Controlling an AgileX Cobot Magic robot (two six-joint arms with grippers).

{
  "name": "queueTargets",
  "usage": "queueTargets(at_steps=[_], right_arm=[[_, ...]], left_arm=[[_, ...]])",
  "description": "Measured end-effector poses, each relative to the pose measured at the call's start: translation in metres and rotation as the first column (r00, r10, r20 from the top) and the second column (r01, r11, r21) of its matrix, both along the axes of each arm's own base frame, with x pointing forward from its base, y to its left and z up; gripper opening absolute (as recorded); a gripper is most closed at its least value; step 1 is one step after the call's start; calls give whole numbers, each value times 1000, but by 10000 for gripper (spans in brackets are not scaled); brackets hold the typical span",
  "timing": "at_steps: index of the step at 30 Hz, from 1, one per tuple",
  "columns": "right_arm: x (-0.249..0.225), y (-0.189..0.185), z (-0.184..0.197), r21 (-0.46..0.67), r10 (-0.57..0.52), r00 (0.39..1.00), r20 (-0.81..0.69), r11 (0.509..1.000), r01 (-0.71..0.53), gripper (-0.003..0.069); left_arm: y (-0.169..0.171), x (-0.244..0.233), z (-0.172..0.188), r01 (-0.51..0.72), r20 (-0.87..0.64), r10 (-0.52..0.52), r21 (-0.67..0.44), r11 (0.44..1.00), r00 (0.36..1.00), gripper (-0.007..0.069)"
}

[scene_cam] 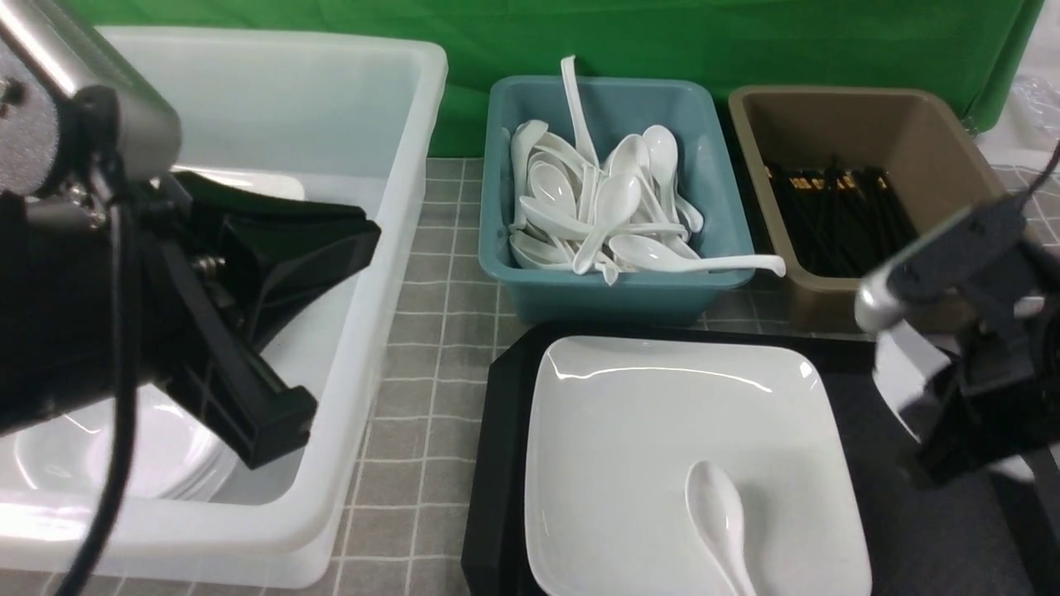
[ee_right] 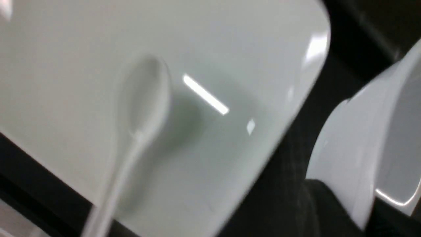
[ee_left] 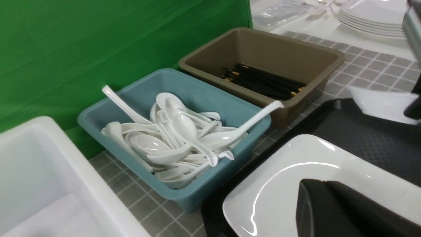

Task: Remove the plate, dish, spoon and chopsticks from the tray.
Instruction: Use the right arm to put the small plate into the large storage box on the left

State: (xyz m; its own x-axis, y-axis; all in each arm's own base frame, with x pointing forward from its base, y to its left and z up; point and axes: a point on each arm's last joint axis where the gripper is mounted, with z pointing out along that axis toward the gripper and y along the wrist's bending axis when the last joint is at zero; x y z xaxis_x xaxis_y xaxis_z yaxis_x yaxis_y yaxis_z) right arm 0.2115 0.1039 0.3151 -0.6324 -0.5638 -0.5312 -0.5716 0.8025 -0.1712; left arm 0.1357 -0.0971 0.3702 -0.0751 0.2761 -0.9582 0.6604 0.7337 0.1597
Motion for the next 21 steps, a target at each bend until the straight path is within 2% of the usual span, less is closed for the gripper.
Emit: queueTargets(at_steps=[1, 2, 4, 5, 6, 7, 8, 9, 10, 11, 12, 13, 16, 21], right_arm=[[-2, 14, 15, 33, 35, 999, 34, 999, -36, 59], [-5, 35, 39, 76, 118, 989, 88, 989, -125, 59], [-7, 53, 58, 100, 177, 975, 138, 976, -191, 59], [-10, 87, 74, 101, 295, 938, 181, 943, -316, 59], [-11, 91, 80, 106, 307, 931, 199, 938, -331, 59], [-13, 121, 86, 86, 403, 888, 222, 899, -430, 59], [-13, 125, 91, 81, 420, 875, 242, 890, -449, 59], [-15, 171, 92, 34, 548, 791, 272, 816, -577, 59], [-16, 180, 92, 23, 570, 772, 281, 800, -599, 59], [-16, 202, 95, -5, 622, 720, 308, 758, -653, 59], [-16, 232, 85, -27, 676, 669, 308, 709, -704, 59], [-16, 236, 84, -39, 681, 665, 304, 707, -706, 59], [-9, 291, 69, -65, 735, 600, 317, 648, -759, 59], [11, 351, 17, -55, 786, 560, 262, 592, -804, 59]], left_arm=[[5, -6, 5, -14, 13, 14, -11, 1000, 1000, 20], [13, -16, 12, -34, 39, 34, -15, 999, 999, 20], [22, -27, 18, -56, 44, 58, -37, 998, 997, 20], [37, -42, 23, -106, 61, 108, -29, 994, 992, 20], [40, -47, 24, -113, 61, 115, -30, 993, 991, 20], [53, -59, 25, -169, 64, 171, -34, 985, 983, 20], [55, -61, 25, -181, 54, 183, -46, 982, 982, 20], [77, -79, 23, -276, 42, 278, -45, 960, 960, 20], [80, -83, 22, -311, 47, 313, -45, 949, 949, 20], [91, -93, 20, -338, 31, 340, -49, 940, 940, 20], [99, -101, 18, -373, 32, 375, -55, 926, 927, 20], [102, -104, 18, -382, 31, 384, -59, 922, 923, 20], [117, -122, 14, -418, 36, 422, -90, 904, 906, 20], [127, -135, 11, -434, 49, 441, -109, 894, 896, 20]])
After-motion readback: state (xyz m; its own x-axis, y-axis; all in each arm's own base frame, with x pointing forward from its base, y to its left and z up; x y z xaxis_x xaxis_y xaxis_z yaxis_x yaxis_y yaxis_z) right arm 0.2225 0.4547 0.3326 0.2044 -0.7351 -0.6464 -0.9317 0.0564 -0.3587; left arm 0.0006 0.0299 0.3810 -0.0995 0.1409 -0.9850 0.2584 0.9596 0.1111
